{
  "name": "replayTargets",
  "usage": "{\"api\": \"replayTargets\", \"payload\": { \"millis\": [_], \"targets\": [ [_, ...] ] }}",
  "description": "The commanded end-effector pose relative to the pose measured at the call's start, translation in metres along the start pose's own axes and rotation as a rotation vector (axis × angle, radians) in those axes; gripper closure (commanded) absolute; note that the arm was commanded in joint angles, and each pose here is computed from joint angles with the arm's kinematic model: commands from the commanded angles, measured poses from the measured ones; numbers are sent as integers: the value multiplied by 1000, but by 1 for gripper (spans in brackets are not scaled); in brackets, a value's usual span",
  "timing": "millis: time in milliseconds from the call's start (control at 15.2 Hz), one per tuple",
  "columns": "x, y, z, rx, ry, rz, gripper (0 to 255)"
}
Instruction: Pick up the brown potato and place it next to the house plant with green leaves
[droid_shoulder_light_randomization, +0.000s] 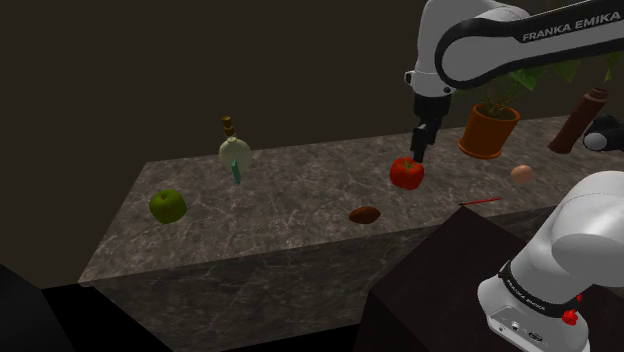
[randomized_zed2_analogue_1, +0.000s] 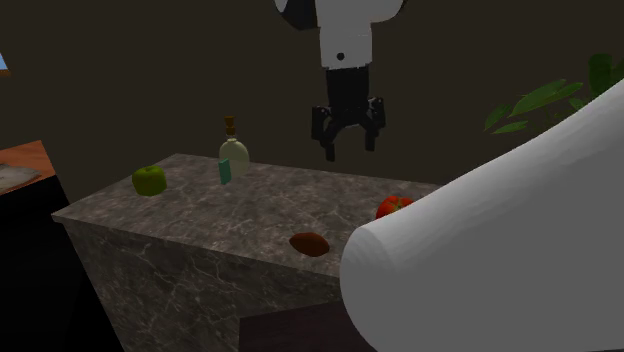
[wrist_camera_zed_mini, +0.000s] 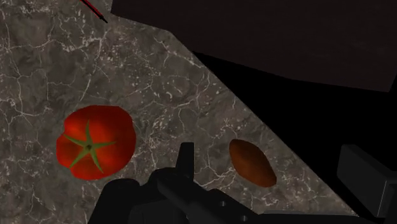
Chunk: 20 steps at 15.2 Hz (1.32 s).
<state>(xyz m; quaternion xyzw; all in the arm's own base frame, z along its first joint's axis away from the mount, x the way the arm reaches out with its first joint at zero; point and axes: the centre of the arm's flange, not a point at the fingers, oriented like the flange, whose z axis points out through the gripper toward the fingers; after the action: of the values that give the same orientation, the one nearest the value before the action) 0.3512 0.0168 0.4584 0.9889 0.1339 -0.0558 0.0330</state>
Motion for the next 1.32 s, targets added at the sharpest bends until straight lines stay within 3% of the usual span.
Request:
{"api": "replayTargets", "payload": {
  "millis": [0,1254],
  "targets": [
    [13,-7,24,-15,5,-37,0],
    [132,-74,236,-156,29,-380,0]
  ]
}}
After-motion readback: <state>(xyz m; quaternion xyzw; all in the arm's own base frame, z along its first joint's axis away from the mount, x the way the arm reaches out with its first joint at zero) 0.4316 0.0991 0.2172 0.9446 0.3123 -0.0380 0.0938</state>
